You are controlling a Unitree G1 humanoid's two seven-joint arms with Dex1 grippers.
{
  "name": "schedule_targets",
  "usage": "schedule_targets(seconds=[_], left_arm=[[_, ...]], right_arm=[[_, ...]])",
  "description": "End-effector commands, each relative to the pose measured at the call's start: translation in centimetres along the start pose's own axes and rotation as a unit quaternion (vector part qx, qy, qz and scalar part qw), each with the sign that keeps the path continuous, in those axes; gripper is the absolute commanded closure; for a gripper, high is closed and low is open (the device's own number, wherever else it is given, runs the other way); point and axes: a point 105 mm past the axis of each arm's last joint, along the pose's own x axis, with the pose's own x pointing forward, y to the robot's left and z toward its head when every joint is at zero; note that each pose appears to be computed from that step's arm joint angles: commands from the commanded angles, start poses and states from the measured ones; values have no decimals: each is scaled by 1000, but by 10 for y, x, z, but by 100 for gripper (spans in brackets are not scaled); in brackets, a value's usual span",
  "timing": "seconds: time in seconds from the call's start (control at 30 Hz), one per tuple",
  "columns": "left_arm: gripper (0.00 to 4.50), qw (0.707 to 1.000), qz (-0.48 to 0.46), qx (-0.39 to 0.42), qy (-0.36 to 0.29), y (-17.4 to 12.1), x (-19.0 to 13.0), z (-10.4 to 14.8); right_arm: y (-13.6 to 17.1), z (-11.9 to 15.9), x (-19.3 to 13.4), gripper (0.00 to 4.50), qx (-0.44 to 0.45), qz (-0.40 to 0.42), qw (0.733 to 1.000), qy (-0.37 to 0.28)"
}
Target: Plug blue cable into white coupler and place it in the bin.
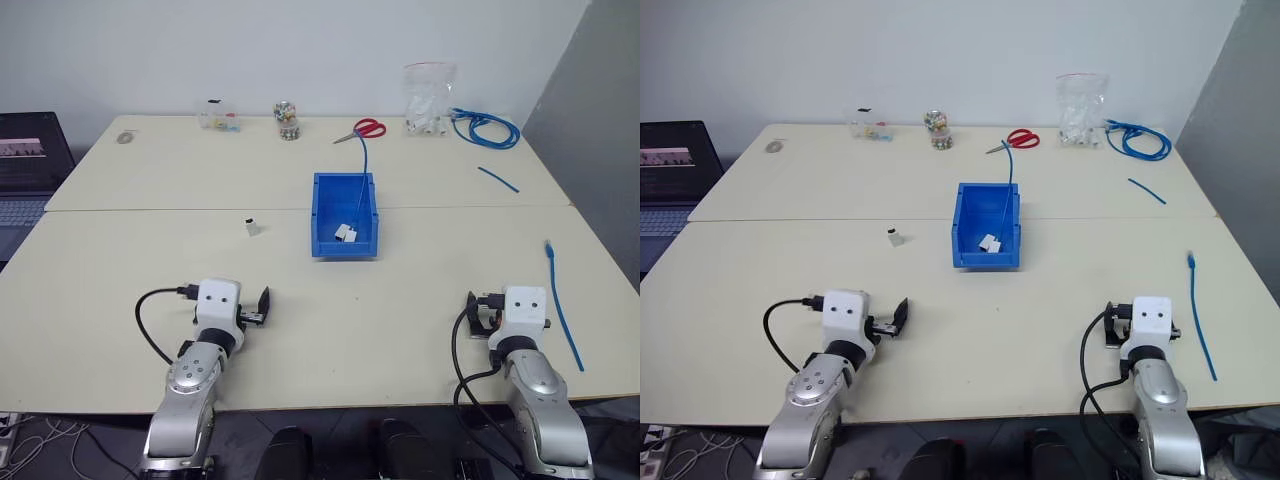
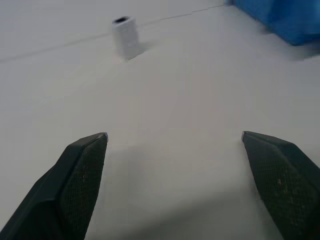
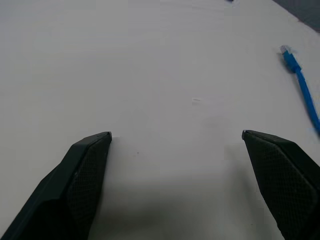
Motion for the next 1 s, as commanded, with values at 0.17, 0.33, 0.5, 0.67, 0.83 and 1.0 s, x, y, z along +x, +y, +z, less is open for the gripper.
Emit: schedule_targets(seconds=[0.17, 0.33, 0.5, 0.67, 0.83, 1.0], left_arm=[[0, 937, -329, 23, -116, -80, 20, 96], [0, 874, -461, 75, -131, -115, 33, 123], [0, 834, -525, 110, -132, -134, 46, 127], [0, 820, -546, 127, -116, -138, 61, 118], [0, 821, -542, 130, -123, -138, 67, 119], [0, 823, -536, 132, -131, -138, 68, 123]], right_arm=[[-62, 33, 15, 5, -17, -70, 997, -4], [-89, 28, 38, 5, -2, -55, 997, 46], [-99, 22, 58, 5, 26, -12, 997, 76], [-109, 13, 77, 5, 43, 29, 993, 106], [-113, 8, 88, 5, 84, 44, 988, 123], [-105, 6, 94, 104, 110, 75, 982, 134]])
